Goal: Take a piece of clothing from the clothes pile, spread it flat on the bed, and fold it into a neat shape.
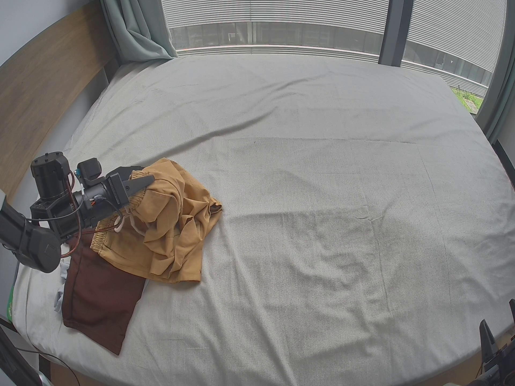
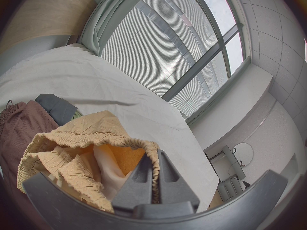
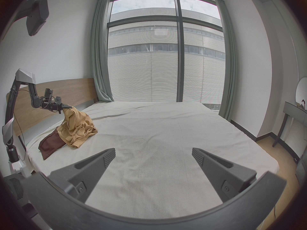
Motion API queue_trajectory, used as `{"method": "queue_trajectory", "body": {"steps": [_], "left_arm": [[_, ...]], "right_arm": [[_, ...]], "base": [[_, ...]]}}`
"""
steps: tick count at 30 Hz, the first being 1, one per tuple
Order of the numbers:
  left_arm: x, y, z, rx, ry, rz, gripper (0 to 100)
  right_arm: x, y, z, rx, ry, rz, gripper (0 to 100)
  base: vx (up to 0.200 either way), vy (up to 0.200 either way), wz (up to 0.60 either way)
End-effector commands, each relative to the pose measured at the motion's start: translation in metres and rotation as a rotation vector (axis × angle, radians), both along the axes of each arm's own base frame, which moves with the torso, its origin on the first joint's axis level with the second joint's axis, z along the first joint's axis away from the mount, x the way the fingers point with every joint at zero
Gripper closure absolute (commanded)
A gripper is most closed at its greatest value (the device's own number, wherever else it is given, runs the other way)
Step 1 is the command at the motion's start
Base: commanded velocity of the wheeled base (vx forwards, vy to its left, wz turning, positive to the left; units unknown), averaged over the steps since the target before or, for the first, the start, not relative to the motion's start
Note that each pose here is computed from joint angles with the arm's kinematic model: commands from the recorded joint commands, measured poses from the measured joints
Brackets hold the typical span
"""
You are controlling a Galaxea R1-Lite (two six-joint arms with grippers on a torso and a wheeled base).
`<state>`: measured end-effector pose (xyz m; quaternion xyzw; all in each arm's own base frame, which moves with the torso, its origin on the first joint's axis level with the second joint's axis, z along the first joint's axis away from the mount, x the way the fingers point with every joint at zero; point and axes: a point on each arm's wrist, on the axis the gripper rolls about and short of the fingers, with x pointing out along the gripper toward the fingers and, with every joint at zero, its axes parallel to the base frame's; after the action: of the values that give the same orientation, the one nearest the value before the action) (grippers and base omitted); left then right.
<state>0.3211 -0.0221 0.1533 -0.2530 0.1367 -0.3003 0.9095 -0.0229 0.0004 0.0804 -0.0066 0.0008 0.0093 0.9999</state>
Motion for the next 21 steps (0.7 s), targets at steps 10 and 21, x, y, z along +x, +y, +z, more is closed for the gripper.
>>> {"method": "queue_trajectory", "body": {"steps": [10, 21], "left_arm": [[-0.014, -0.012, 0.015, 0.007, -0.051, 0.003, 100], [-0.017, -0.032, 0.016, -0.024, -0.027, 0.031, 100]], "right_arm": [[0.0, 0.0, -0.005, 0.004, 0.001, 0.0, 0], [0.0, 0.0, -0.005, 0.004, 0.001, 0.0, 0]], "base": [[0.0, 0.0, 0.0], [0.0, 0.0, 0.0]]}}
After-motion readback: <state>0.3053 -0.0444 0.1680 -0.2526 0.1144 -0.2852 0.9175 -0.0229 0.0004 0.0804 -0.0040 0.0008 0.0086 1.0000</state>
